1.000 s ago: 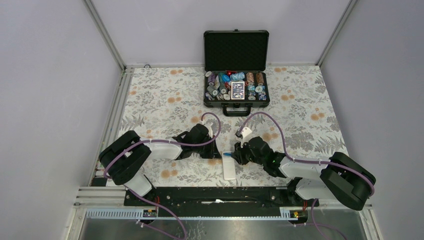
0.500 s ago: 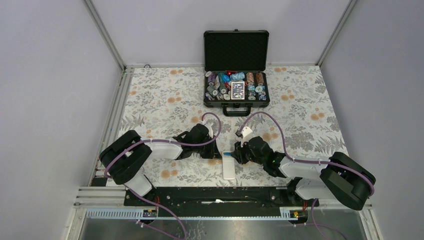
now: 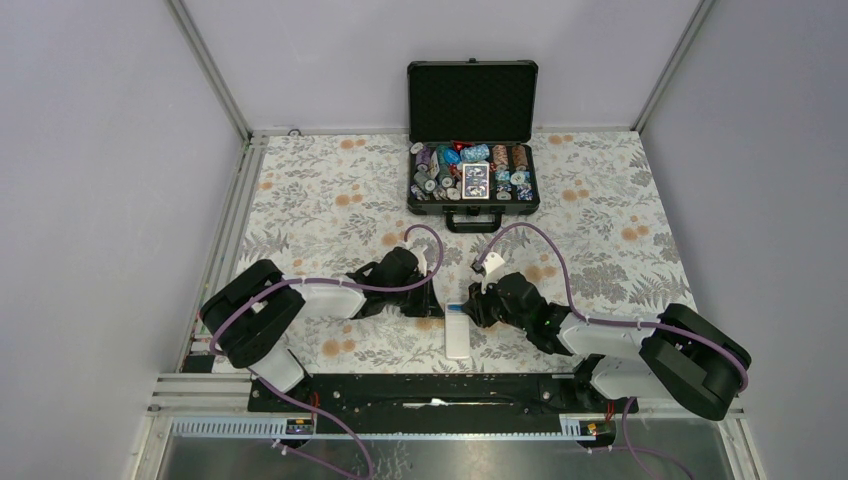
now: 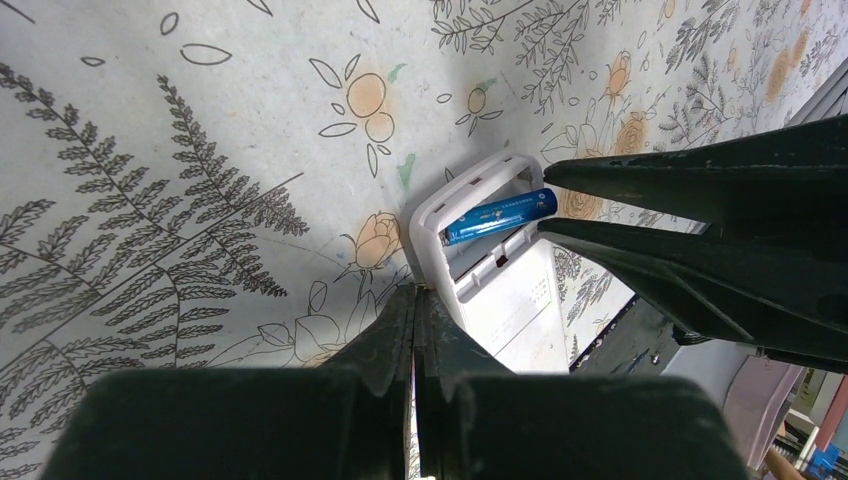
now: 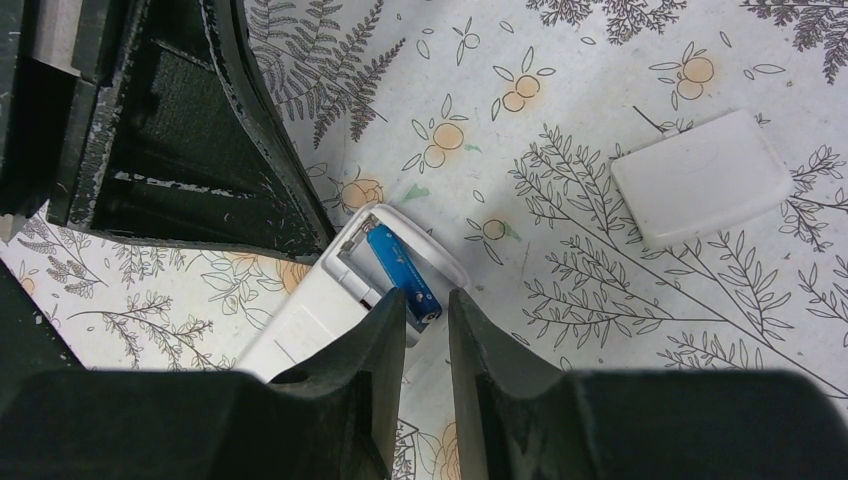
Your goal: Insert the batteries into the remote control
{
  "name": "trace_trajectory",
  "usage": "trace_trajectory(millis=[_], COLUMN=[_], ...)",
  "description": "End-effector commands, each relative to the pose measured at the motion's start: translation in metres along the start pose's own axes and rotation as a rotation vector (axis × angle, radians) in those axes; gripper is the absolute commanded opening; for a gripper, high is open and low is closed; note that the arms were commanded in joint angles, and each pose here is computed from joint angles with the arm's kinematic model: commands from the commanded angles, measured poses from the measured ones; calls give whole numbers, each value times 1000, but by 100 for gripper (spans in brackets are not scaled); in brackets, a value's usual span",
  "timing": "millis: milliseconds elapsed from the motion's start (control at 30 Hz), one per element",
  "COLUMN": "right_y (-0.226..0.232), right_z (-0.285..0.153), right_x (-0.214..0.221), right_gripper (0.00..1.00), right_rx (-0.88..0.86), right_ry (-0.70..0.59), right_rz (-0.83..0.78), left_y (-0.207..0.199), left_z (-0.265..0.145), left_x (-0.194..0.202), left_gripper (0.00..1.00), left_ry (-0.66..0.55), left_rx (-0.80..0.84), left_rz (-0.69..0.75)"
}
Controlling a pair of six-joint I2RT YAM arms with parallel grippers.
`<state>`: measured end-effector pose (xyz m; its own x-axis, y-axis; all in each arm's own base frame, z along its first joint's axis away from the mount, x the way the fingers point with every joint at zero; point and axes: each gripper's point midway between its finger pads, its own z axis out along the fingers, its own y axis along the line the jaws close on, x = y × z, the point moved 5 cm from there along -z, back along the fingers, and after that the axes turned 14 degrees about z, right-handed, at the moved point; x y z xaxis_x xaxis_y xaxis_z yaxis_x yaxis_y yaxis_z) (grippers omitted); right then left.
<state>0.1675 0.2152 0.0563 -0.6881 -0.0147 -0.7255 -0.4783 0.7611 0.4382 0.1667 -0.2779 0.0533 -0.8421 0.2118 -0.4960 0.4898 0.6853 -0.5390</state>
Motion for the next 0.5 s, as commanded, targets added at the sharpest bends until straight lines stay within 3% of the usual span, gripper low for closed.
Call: trace_trajectory(millis=[0, 467], right_y=[13, 12], right_z=[1, -9], right_x=[-26, -25], right_gripper=[29, 31], right_rx=[-31, 17], right_ry=[-101, -50], right_rz=[-9, 33], left_y=[-1, -2], left_z=[3, 1], left_x=[-6, -10], left_gripper=[0, 0], left_ry=[-7, -18], left_rx=[9, 0], left_rz=[21, 28])
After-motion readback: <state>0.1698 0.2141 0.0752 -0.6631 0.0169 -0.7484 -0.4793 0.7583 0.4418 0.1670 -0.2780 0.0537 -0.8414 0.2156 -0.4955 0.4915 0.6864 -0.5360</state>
